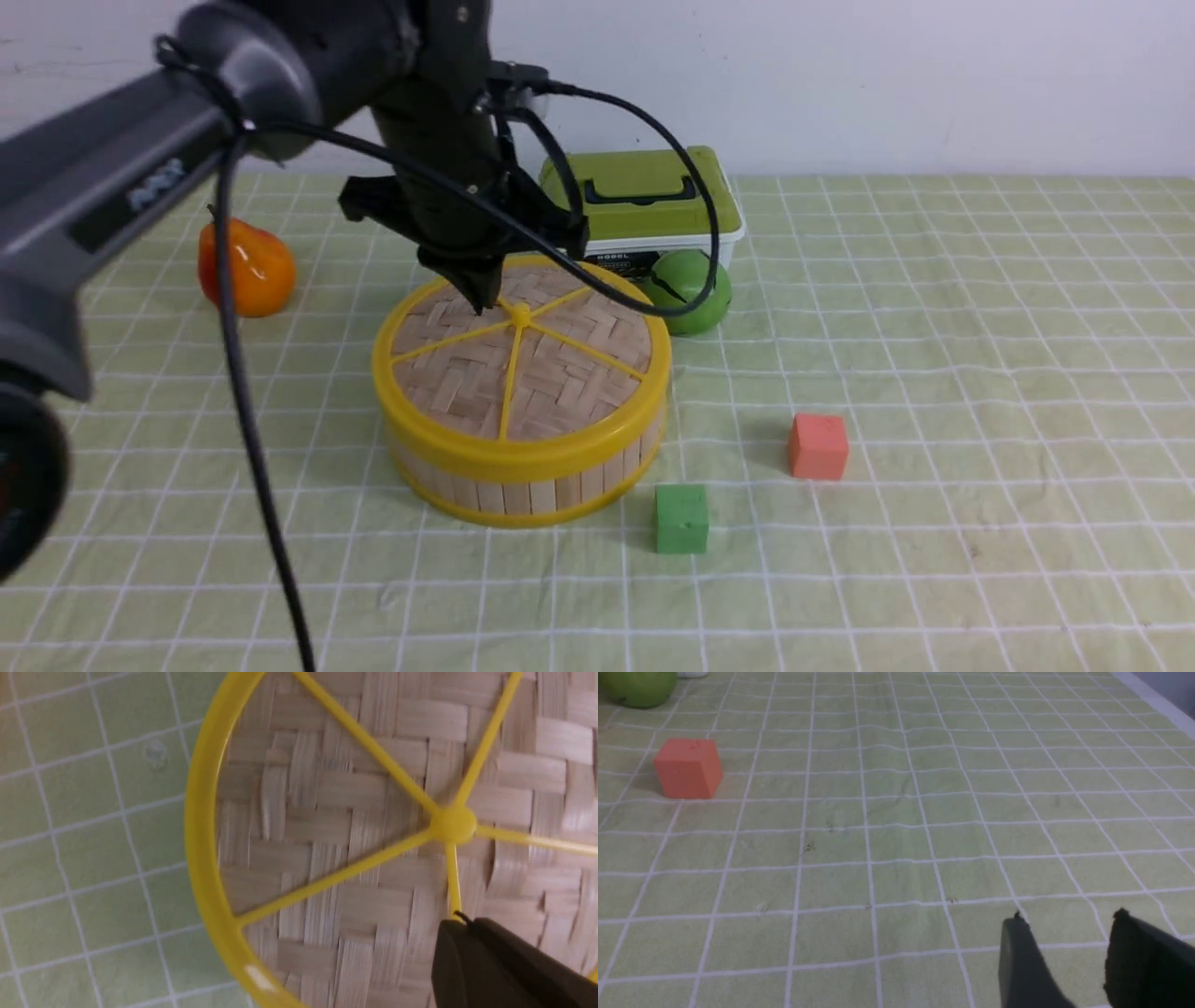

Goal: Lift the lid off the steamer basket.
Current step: Use the left arm to lift the lid of the steamer

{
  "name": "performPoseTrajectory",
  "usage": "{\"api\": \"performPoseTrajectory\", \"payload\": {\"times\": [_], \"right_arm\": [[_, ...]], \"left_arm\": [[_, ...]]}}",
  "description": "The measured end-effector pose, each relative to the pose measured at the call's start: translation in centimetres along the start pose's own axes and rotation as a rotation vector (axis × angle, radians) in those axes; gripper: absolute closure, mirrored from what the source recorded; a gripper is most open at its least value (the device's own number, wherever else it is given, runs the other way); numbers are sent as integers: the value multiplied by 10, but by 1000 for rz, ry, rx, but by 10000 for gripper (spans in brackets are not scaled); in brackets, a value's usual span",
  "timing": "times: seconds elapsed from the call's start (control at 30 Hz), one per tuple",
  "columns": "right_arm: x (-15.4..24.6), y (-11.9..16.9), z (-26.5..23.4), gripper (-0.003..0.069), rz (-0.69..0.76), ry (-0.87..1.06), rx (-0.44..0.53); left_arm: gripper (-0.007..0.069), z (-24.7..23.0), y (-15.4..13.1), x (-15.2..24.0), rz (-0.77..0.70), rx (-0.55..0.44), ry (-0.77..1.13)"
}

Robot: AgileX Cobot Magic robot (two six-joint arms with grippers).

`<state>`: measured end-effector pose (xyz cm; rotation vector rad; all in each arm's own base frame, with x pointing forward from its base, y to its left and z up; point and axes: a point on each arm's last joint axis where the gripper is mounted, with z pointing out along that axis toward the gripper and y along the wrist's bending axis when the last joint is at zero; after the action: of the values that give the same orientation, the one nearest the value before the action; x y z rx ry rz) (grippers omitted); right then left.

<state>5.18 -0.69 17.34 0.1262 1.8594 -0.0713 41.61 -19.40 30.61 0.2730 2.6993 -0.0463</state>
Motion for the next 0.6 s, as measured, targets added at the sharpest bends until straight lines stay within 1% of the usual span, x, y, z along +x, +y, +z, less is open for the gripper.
{"api": "performPoseTrajectory", "payload": {"times": [0.13, 0.23, 0.3, 0.4, 0.43, 0.47, 0.5, 0.53, 0.57, 0.6], "right_arm": [[0, 0, 0, 417, 0, 0, 0], [0, 0, 0, 417, 0, 0, 0], [0, 0, 0, 417, 0, 0, 0], [0, 0, 0, 417, 0, 0, 0], [0, 0, 0, 417, 0, 0, 0], [0, 0, 0, 417, 0, 0, 0], [0, 0, 0, 417, 0, 0, 0], [0, 0, 0, 417, 0, 0, 0], [0, 0, 0, 417, 0, 0, 0], [0, 0, 0, 417, 0, 0, 0]], "left_arm": [[634, 15, -7, -8, 4, -5, -4], [602, 18, -8, -7, 6, -7, 4], [559, 18, -8, -8, 7, -9, 4], [463, 18, -8, -7, 5, -3, 6], [463, 18, -8, -7, 4, -2, 6], [405, 19, -9, -7, 1, 6, 10], [376, 19, -10, -7, 1, 7, 12], [371, 19, -10, -7, 1, 7, 12], [335, 23, -10, -7, 1, 6, 19], [321, 27, -10, -6, 3, 3, 27]]}}
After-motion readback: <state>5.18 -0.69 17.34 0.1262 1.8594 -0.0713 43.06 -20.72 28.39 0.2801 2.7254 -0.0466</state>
